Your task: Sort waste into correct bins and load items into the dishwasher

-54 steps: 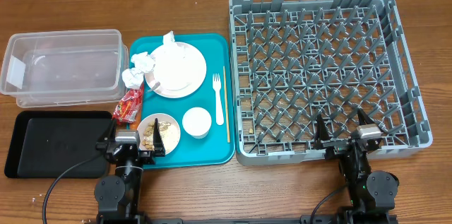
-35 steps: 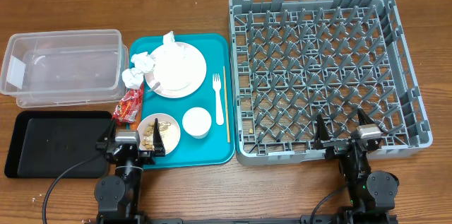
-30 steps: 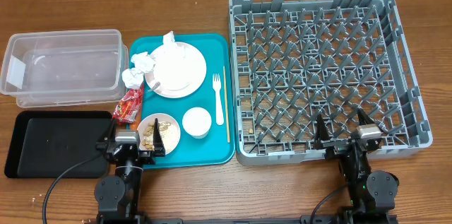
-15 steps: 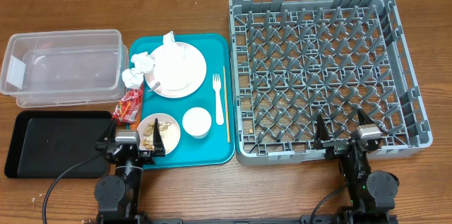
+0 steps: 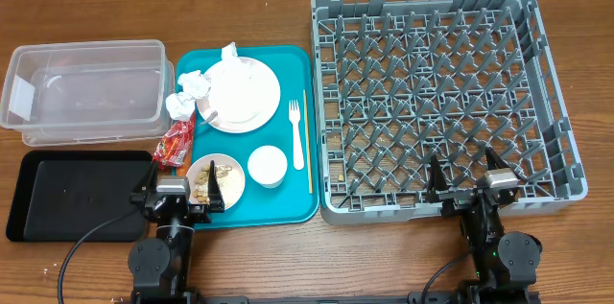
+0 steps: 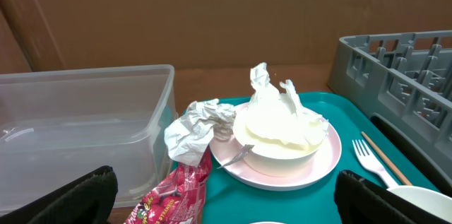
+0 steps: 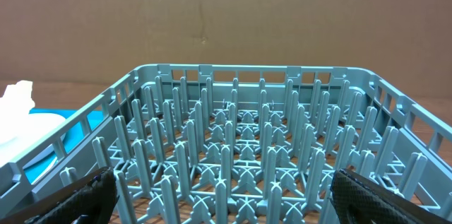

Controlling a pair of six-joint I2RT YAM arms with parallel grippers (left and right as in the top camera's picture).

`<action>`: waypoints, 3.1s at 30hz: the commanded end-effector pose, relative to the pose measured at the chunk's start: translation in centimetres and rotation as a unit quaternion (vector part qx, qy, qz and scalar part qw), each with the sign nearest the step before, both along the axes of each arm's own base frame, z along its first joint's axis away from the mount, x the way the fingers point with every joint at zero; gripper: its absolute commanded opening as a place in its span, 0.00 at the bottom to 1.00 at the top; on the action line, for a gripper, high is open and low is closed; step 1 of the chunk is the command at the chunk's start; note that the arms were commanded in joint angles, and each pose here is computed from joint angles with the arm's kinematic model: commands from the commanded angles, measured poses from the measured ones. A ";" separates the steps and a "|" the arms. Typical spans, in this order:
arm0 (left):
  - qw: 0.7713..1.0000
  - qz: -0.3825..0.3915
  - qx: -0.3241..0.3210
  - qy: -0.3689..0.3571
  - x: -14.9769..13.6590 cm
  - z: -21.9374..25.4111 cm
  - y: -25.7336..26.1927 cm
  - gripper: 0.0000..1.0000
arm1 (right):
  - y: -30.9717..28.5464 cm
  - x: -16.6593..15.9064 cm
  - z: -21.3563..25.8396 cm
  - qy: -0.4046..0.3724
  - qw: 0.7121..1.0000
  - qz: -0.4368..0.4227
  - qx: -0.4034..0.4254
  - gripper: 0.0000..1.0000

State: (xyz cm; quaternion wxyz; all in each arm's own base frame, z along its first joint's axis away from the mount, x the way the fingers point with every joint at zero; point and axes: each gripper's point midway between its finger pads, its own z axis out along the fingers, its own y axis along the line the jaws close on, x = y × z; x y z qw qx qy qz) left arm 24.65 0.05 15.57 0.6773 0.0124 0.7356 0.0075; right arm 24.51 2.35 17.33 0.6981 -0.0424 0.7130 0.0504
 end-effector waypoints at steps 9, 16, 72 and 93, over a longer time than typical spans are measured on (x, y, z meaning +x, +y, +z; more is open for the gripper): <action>1.000 -0.005 0.006 -0.004 0.0 0.0 -0.2 1.00 | -0.1 0.0 -0.1 -0.003 1.000 -0.003 0.002 1.00; 1.000 -0.005 0.006 -0.004 0.0 0.0 -0.2 1.00 | -0.1 0.0 -0.1 -0.003 1.000 -0.003 0.002 1.00; 0.875 -0.186 -0.123 0.430 7.4 12.2 -7.3 1.00 | -0.1 0.0 -0.1 -0.003 1.000 -0.003 0.002 1.00; 0.820 0.027 -0.062 0.568 13.1 -0.8 -0.4 1.00 | -0.1 0.0 -0.1 -0.003 1.000 -0.003 0.002 1.00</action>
